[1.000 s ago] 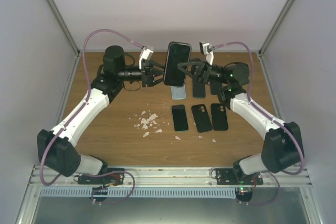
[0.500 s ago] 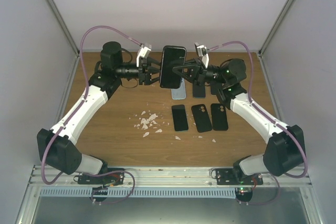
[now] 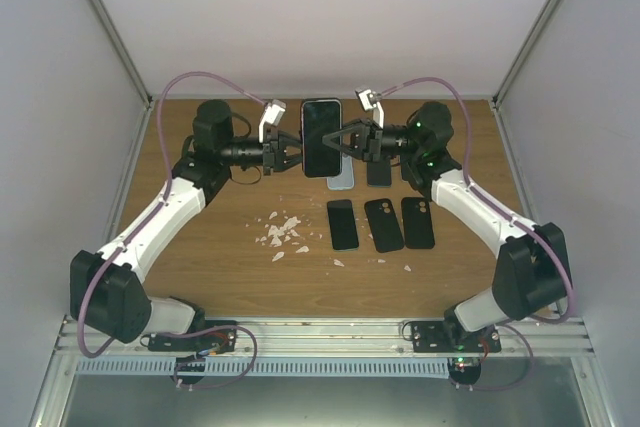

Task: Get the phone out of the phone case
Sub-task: Remove the phone case from the phone.

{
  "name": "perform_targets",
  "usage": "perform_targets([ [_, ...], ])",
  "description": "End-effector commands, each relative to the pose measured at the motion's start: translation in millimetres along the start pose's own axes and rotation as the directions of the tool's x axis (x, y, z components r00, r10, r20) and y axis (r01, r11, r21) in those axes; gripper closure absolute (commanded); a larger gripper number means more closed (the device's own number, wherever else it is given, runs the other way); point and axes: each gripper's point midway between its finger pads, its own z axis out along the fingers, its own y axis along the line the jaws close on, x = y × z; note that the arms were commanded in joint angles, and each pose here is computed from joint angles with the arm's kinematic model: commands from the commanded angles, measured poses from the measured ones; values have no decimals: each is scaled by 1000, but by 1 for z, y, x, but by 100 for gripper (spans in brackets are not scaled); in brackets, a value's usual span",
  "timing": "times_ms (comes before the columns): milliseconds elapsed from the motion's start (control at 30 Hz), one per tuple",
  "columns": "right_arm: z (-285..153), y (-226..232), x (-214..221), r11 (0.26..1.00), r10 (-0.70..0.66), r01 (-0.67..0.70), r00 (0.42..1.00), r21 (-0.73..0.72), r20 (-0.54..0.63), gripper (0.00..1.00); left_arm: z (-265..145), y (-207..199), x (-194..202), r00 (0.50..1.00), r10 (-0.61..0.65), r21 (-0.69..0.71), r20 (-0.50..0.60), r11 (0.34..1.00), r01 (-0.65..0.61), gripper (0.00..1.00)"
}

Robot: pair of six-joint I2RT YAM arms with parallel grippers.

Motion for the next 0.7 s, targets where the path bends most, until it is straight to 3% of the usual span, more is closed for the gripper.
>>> perform_targets([
  [0, 10, -5, 52, 975, 197, -214, 959, -66, -203, 100, -7, -20, -43, 977, 128, -27, 173, 992, -125, 88],
  [167, -1, -17, 36, 981, 190, -194, 969, -12, -157, 95, -19, 4, -36, 976, 5, -69, 217, 998, 10, 98],
  [333, -14, -27, 13, 989, 147, -143, 983, 38, -110, 73, -28, 21, -32, 965, -74, -103, 253, 989, 103, 100],
  [433, -21, -33, 0, 992, 109, -102, 990, 74, -88, 54, -31, 27, -30, 958, -103, -118, 266, 983, 139, 100],
  [667, -30, -38, -19, 985, -33, 45, 997, 169, -73, 26, -38, 40, -24, 944, -156, -150, 292, 967, 207, 100],
])
